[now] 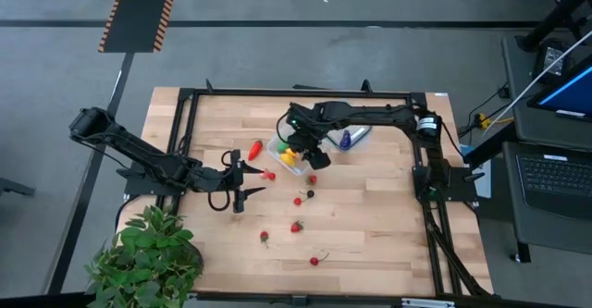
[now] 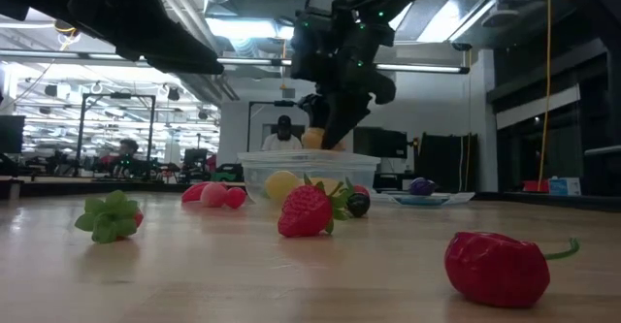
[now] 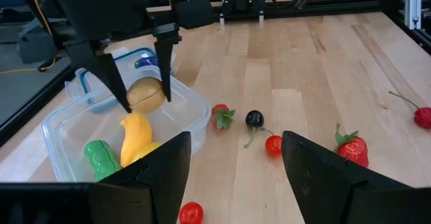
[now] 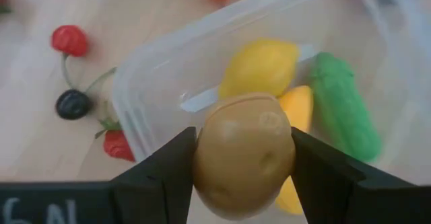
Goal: Pick and placing Produce into tupperware
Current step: Put the brown potato into the transparent container
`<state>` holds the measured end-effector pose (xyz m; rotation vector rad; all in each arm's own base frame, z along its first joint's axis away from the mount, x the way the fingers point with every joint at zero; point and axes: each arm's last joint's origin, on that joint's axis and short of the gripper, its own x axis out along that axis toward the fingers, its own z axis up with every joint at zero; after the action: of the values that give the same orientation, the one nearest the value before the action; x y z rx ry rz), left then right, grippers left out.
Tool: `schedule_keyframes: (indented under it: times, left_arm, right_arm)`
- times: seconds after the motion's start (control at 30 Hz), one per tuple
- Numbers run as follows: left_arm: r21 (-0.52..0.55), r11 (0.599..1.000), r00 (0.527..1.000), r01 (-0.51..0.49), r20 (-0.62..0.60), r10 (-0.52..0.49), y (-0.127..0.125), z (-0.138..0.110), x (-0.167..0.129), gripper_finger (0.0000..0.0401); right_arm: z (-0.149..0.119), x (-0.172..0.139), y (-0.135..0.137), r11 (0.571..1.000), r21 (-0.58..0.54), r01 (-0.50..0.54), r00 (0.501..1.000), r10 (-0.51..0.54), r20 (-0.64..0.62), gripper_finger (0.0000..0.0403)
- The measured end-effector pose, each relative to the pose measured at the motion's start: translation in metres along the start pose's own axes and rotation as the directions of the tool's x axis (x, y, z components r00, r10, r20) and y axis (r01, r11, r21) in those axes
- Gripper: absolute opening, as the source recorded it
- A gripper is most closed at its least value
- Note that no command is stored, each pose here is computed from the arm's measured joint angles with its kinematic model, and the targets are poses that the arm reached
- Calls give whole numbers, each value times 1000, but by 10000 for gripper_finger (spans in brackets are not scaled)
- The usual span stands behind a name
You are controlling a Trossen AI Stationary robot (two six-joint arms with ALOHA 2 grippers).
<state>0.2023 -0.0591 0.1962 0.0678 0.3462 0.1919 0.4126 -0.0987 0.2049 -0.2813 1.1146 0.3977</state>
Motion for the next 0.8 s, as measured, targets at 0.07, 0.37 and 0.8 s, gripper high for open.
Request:
schedule_keyframes:
  times: [0.07,0.37,0.8]
  left_arm:
    - [1,1000,1000,0,-1,0,0,0,0,225]
    - [2,1000,1000,0,-3,0,0,0,0,225]
    - [2,1000,1000,0,-3,0,0,0,0,225]
  right_arm:
    - [-1,4,-1,1000,-11,-12,1000,12,-10,203]
    - [-8,23,-8,999,16,-38,998,39,-48,203]
    - [-7,31,-10,1000,9,-30,999,30,-32,203]
